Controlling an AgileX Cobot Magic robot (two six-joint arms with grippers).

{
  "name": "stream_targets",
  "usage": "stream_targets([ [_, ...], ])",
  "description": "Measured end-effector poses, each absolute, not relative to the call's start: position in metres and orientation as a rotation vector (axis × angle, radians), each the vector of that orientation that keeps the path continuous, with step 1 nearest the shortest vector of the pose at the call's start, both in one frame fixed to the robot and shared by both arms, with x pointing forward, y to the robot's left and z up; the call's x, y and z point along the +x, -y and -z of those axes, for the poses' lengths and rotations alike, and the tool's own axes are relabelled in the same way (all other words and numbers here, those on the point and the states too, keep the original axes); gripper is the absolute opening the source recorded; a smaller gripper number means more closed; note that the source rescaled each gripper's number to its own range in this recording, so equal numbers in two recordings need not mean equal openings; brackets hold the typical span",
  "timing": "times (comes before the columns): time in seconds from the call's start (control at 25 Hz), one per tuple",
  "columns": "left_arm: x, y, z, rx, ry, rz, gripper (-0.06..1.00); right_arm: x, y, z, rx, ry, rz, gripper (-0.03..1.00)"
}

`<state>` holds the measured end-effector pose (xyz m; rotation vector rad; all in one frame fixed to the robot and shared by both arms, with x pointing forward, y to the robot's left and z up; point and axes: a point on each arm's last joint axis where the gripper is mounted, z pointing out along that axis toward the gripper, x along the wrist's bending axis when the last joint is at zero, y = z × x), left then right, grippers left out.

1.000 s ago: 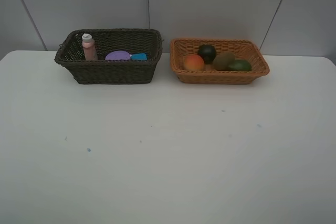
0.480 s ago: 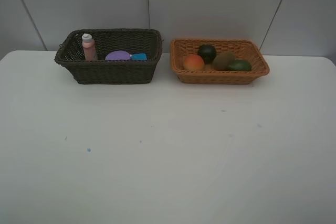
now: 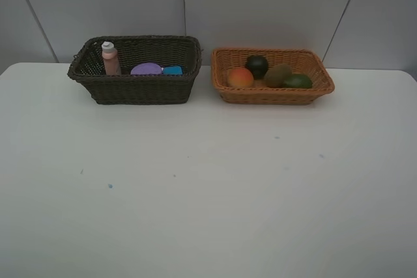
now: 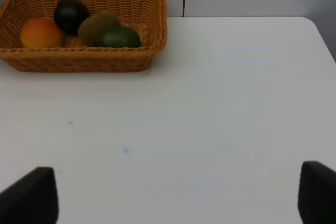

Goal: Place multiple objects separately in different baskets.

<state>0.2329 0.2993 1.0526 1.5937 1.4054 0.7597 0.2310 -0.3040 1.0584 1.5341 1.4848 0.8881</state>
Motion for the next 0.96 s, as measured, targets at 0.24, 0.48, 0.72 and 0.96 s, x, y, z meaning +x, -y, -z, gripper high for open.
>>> stream_targets([
  [0.24,0.2329,-0.2993,-1.0526,1.594,-1.405,-0.76,1.0,0.231,0.304,-1.0584,1.534,-1.485,-0.888,1.0],
  [0.48,0.2329,-0.2993,-1.0526,1.594,-1.405,-0.76,1.0,0.231,0.304,-1.0584,1.534,-1.485,-0.888,1.0],
  [0.72,0.2329,-0.2993,-1.0526,1.594,-1.405,-0.76,1.0,0.231,0.304,-1.0584,1.534,-1.485,-0.888,1.0],
  [0.96,0.2329,-0.2993,-1.0526,1.594,-1.405,-0.76,1.0,0.231,0.304,-1.0584,1.534,-1.485,-0.888,1.0],
])
